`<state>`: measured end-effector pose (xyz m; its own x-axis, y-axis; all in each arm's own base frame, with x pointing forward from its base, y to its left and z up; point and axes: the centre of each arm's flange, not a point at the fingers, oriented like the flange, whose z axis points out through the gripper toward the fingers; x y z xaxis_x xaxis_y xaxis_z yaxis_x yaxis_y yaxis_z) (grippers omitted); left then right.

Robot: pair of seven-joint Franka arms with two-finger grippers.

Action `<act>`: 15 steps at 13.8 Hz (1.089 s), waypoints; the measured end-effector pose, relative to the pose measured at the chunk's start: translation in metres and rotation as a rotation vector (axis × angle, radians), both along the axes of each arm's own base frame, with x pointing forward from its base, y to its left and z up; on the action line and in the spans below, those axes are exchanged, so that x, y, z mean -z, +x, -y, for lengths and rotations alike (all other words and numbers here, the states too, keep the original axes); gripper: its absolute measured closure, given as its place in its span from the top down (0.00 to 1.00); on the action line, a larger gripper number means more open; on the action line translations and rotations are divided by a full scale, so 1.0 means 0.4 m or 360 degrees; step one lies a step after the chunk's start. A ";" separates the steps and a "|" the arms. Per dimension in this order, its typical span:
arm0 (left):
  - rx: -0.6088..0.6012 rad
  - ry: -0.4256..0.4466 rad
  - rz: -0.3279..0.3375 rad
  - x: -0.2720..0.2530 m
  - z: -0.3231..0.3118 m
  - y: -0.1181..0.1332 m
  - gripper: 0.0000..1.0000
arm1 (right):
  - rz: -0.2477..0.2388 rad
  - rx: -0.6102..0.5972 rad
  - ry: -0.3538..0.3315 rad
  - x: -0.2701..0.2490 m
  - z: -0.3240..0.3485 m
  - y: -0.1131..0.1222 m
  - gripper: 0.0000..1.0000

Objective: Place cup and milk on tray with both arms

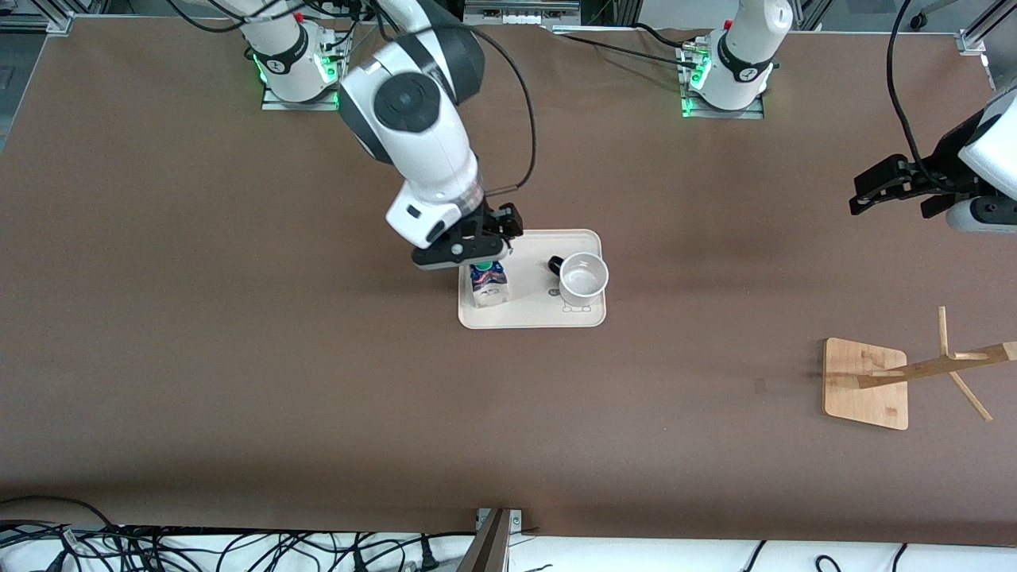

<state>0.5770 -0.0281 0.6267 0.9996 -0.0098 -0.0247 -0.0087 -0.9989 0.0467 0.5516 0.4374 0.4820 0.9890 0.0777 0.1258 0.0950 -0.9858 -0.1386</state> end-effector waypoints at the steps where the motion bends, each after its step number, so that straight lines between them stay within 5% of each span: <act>1: 0.0000 0.0000 0.0000 0.000 0.000 0.000 1.00 | 0.0029 -0.0011 -0.0025 -0.062 0.053 0.009 1.00; 4: 0.0002 0.0000 -0.0001 0.000 0.001 0.000 1.00 | -0.0010 -0.0027 -0.0188 -0.160 0.289 0.070 1.00; 10: -0.0002 0.0000 -0.0003 0.001 -0.003 0.000 1.00 | -0.0278 0.0003 -0.0389 -0.170 0.627 0.124 1.00; 15: -0.0004 0.0001 -0.0009 0.005 -0.005 0.002 1.00 | -0.0331 0.0116 -0.0269 -0.251 0.897 0.127 1.00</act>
